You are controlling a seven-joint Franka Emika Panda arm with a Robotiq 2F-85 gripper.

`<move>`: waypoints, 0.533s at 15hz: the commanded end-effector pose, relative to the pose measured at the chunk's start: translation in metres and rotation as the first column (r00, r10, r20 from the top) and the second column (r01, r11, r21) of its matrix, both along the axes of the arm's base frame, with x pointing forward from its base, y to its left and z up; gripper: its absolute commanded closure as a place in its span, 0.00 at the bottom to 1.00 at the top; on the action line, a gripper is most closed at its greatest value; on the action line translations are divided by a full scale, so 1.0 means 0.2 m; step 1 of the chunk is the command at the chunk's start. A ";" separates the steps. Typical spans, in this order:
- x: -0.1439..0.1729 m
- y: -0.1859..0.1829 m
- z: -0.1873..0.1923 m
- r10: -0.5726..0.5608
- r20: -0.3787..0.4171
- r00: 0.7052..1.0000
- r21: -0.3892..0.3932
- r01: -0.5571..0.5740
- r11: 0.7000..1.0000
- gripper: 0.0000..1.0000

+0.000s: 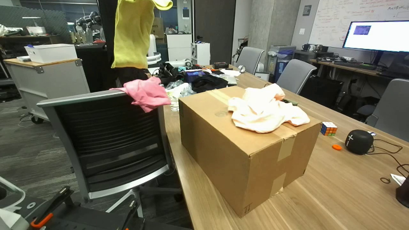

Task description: Put the shirts on the chair onto the box

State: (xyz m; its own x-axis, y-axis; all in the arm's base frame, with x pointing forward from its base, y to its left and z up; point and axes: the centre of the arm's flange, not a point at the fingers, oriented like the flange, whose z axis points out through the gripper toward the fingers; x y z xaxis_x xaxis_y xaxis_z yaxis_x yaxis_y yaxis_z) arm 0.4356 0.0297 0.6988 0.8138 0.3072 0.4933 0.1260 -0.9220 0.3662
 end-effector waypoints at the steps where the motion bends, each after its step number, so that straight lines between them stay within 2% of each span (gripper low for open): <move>1: 0.15 -0.11 0.17 -0.041 -0.004 0.999 0.001 0.041 0.999 0.99; 4: 0.26 -0.28 0.16 -0.102 -0.028 0.994 -0.012 0.102 0.995 0.99; 8: 0.42 -0.59 0.09 -0.225 -0.063 0.972 -0.031 0.223 0.974 0.99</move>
State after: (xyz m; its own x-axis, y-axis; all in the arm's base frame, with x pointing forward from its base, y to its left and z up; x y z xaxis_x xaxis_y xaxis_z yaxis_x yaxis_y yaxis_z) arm 0.4870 -0.0515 0.7057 0.8739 0.1757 0.4533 -0.0016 -0.9313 0.3641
